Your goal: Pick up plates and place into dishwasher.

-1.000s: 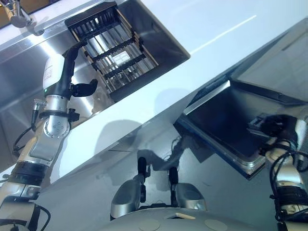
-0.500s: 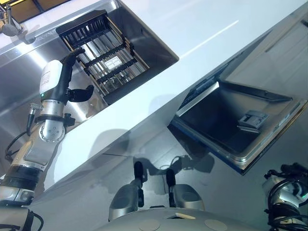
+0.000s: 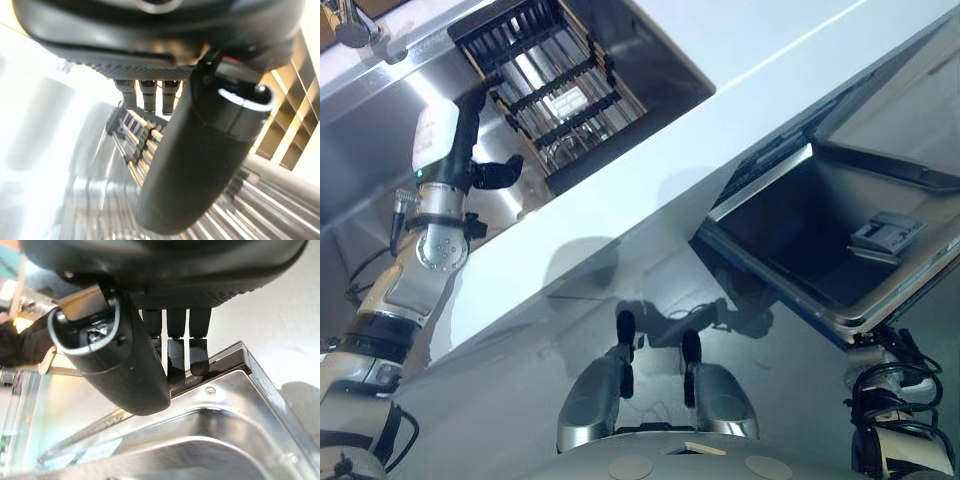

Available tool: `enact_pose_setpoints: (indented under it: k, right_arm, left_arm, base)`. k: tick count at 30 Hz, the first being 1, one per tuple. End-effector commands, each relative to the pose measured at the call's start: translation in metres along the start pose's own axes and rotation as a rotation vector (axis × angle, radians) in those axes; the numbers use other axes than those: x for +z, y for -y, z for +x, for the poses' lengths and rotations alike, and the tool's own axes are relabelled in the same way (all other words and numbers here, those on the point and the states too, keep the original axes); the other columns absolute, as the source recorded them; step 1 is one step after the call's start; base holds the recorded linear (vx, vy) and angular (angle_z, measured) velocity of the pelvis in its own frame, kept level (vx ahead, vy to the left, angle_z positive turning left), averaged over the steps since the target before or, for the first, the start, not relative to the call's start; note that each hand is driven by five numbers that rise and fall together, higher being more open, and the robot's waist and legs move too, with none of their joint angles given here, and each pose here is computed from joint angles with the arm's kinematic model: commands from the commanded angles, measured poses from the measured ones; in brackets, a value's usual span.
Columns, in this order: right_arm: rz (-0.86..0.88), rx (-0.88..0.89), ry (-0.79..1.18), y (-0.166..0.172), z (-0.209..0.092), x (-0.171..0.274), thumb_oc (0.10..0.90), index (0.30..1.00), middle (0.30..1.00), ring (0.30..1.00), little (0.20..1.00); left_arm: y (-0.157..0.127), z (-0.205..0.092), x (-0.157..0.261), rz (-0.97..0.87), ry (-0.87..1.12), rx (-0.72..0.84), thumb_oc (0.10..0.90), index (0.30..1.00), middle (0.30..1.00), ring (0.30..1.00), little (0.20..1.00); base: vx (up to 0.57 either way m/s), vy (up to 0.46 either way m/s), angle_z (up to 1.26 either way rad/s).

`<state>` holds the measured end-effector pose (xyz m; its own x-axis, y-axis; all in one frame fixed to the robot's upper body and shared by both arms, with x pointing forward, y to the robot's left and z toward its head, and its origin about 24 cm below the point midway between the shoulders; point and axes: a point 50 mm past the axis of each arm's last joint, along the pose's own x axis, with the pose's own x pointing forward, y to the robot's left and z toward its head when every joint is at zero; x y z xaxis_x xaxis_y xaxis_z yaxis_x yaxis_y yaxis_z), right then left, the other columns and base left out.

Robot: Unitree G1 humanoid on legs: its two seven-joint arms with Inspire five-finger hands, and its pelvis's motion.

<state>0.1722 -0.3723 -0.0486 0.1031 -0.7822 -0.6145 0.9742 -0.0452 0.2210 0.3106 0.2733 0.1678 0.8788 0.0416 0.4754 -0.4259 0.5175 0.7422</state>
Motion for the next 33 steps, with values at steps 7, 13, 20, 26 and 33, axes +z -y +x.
enact_pose_setpoints:
  k: [7, 13, 20, 26, 33]
  right_arm:
    - [0.385, 0.120, 0.018, 0.000, 0.014, 0.049, 0.100, 0.300, 0.300, 0.300, 0.200]
    - [0.463, 0.099, 0.054, -0.003, 0.017, 0.075, 0.100, 0.300, 0.300, 0.300, 0.200]
    - [0.492, 0.099, 0.124, -0.001, 0.021, 0.109, 0.100, 0.300, 0.300, 0.300, 0.200]
    - [0.423, 0.163, 0.173, -0.019, 0.016, 0.130, 0.100, 0.300, 0.300, 0.300, 0.200]
    - [0.198, 0.446, 0.307, -0.078, -0.014, 0.146, 0.100, 0.300, 0.300, 0.300, 0.200]
  left_arm:
    - [0.012, -0.010, 0.025, -0.138, 0.082, 0.129, 0.800, 0.900, 0.900, 0.900, 0.900]
    - [0.003, -0.007, 0.019, -0.090, 0.075, 0.184, 0.800, 0.900, 0.900, 0.900, 0.900]
    - [-0.013, -0.007, 0.010, -0.054, 0.058, 0.249, 0.800, 0.900, 0.900, 0.900, 0.900]
    - [-0.018, -0.006, 0.012, -0.062, 0.062, 0.267, 0.800, 0.900, 0.900, 0.900, 0.900]
    - [-0.014, -0.001, 0.021, -0.074, 0.076, 0.247, 0.800, 0.900, 0.900, 0.900, 0.900]
  base:
    - [0.00, 0.036, 0.04]
    - [0.00, 0.057, 0.00]
    - [0.02, 0.083, 0.01]
    - [-0.01, 0.055, 0.02]
    - [0.01, -0.001, 0.01]
